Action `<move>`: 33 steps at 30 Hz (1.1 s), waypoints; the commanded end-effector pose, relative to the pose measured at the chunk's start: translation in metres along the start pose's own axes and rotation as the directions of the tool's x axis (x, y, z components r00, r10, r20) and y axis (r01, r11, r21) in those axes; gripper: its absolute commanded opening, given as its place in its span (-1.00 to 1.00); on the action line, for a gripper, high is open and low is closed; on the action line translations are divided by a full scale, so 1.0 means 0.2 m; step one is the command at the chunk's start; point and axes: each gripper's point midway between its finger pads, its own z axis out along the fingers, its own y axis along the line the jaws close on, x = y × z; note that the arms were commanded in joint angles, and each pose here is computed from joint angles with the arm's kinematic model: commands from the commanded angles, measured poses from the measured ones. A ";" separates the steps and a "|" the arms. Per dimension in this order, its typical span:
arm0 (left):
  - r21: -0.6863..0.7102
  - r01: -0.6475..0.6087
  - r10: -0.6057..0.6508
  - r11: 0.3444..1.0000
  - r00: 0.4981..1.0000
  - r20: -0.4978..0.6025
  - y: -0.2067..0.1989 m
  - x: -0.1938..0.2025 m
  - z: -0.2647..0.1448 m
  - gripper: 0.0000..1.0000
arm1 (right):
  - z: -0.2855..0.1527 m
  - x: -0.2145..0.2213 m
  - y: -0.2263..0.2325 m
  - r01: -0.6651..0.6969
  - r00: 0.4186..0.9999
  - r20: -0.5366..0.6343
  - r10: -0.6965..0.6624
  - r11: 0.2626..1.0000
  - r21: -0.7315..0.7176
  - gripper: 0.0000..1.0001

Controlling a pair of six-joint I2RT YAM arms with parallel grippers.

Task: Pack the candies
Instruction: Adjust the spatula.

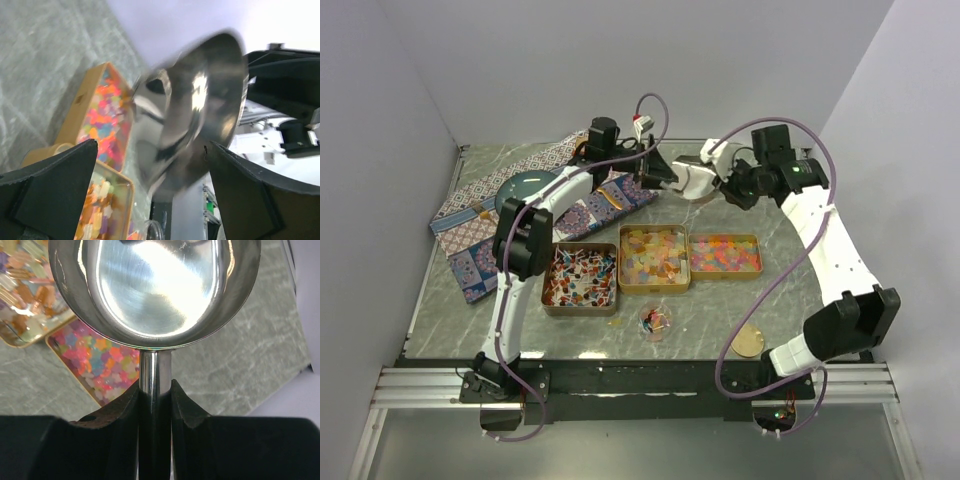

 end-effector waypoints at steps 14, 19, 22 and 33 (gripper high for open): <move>0.197 -0.024 0.039 0.980 0.997 -0.073 -0.02 0.15 0.01 -0.91 | -0.05 -0.33 0.12 -0.110 0.976 0.169 0.137 0.981 -0.159 -1.00; 0.200 -0.028 0.042 0.979 0.997 -0.068 -0.02 0.14 0.04 -0.98 | -0.04 -0.36 0.17 -0.183 0.962 0.154 0.225 0.952 -0.243 -1.00; 0.190 -0.018 0.031 0.982 0.997 -0.065 -0.01 0.13 0.06 -0.65 | -0.03 -0.34 0.14 -0.168 0.970 0.142 0.198 0.966 -0.197 -1.00; 0.022 -0.018 0.016 1.000 0.997 0.080 0.08 -0.13 -0.08 0.93 | -0.16 -0.15 0.04 0.016 1.000 -0.017 -0.017 0.997 -0.077 -1.00</move>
